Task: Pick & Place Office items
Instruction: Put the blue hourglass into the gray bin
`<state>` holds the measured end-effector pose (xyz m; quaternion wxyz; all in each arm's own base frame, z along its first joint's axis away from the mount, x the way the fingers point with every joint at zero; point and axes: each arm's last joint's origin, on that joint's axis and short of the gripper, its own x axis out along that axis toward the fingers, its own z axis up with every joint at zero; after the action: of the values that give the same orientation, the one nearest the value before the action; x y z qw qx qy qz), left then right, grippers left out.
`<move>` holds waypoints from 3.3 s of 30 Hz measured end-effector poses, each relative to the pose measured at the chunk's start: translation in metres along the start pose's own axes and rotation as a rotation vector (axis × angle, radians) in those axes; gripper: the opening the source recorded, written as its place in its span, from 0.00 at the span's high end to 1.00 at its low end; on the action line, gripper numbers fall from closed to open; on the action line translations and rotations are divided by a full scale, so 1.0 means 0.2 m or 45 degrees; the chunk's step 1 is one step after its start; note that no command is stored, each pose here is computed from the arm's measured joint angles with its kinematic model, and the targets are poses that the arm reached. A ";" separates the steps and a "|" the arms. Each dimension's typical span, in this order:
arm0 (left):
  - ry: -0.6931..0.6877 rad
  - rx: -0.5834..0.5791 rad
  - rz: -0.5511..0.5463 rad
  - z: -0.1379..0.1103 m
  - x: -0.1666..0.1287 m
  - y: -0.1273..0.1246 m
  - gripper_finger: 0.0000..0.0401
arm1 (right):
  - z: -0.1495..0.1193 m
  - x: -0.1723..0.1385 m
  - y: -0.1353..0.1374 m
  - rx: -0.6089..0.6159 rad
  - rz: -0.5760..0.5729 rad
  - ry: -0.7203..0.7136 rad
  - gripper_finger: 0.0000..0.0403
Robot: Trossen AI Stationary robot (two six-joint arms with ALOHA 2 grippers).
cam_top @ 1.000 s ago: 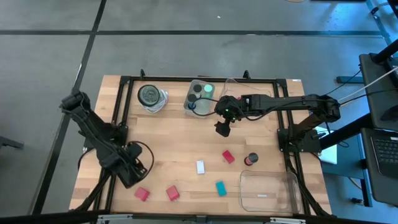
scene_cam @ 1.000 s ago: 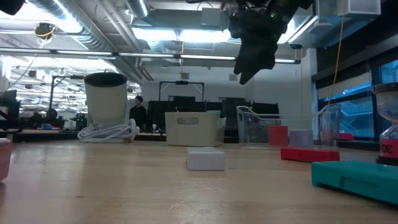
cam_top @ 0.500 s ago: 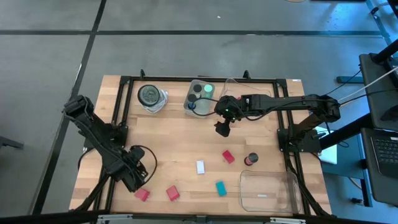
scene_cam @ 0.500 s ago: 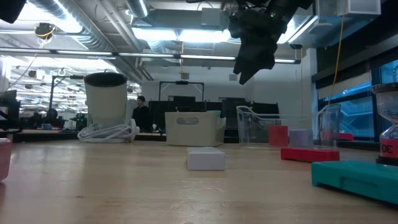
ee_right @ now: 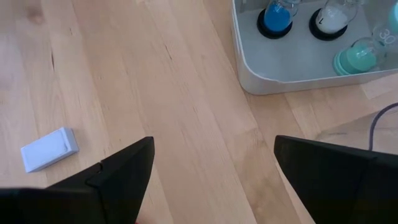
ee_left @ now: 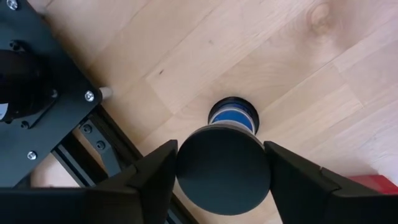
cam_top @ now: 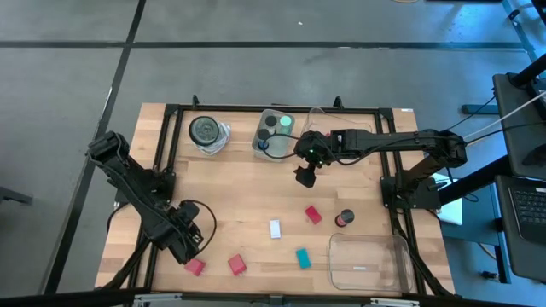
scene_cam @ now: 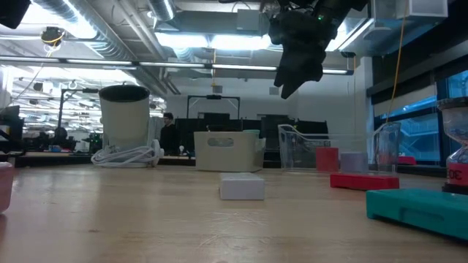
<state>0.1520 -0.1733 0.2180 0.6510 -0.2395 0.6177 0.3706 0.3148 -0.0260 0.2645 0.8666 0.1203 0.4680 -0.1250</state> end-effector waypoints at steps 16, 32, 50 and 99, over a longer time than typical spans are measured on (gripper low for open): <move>-0.176 0.014 -0.053 0.16 -0.12 0.07 0.46 | 0.00 0.00 0.00 -0.018 -0.030 -0.008 0.17; -0.717 0.148 0.048 0.87 -0.20 0.17 0.47 | 0.00 0.00 0.00 -0.019 -0.034 -0.007 0.17; -0.949 0.289 -0.244 1.48 -0.08 0.20 0.46 | -0.01 0.00 -0.02 -0.070 -0.158 -0.012 0.17; -0.574 0.584 -0.192 1.82 0.16 0.05 0.42 | 0.00 0.00 -0.04 -0.061 -0.334 -0.057 0.17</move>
<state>0.3713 0.1195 0.2334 0.8339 -0.0439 0.5058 0.2164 0.3119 -0.0333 0.2646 0.8557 0.0345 0.4629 -0.2285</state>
